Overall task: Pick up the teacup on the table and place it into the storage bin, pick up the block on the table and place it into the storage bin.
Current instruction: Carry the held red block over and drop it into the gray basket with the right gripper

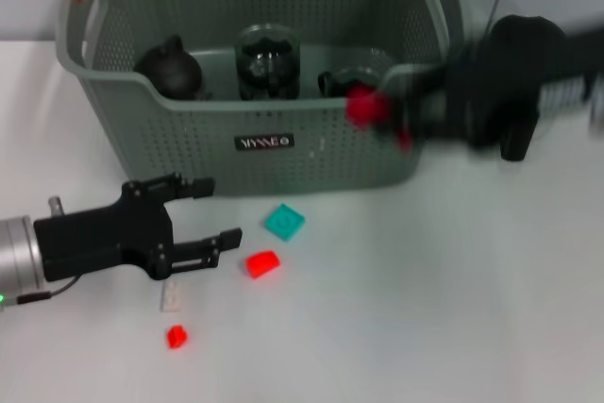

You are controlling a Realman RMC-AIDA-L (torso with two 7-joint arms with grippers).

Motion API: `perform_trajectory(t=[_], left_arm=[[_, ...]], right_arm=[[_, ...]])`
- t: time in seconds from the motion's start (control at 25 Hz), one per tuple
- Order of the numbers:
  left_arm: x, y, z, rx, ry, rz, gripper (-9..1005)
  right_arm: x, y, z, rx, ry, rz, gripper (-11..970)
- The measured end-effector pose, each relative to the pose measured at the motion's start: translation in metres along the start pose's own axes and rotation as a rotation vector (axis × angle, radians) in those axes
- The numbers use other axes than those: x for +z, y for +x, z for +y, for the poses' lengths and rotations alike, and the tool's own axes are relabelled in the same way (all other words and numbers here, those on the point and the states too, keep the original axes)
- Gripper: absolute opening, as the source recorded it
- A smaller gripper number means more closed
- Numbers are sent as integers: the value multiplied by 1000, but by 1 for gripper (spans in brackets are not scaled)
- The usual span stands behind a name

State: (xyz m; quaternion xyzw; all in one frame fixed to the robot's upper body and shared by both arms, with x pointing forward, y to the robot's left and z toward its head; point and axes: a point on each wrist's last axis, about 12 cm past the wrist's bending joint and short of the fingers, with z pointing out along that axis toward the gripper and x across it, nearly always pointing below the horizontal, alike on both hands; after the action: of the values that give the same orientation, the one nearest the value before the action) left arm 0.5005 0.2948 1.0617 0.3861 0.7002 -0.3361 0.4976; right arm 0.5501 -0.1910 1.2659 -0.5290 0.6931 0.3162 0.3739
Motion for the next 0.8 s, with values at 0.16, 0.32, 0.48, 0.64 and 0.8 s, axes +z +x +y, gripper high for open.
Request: perform_trajectory(t=[0.16, 0.32, 0.48, 0.64, 0.8], left_arm=[[2, -1, 1, 3, 5, -2, 688], [4, -2, 0, 3, 11, -3, 688], [4, -1, -1, 2, 14, -4, 687], [4, -1, -2, 1, 14, -4, 686], [3, -1, -2, -1, 11, -6, 686]], right_arm=[[-7, -43, -33, 27, 121, -122, 231], [11, -58, -81, 110, 247, -95, 237], [31, -47, -110, 172, 307, 2, 243], [41, -39, -117, 167, 347, 68, 250], [46, -37, -116, 146, 357, 89, 355]])
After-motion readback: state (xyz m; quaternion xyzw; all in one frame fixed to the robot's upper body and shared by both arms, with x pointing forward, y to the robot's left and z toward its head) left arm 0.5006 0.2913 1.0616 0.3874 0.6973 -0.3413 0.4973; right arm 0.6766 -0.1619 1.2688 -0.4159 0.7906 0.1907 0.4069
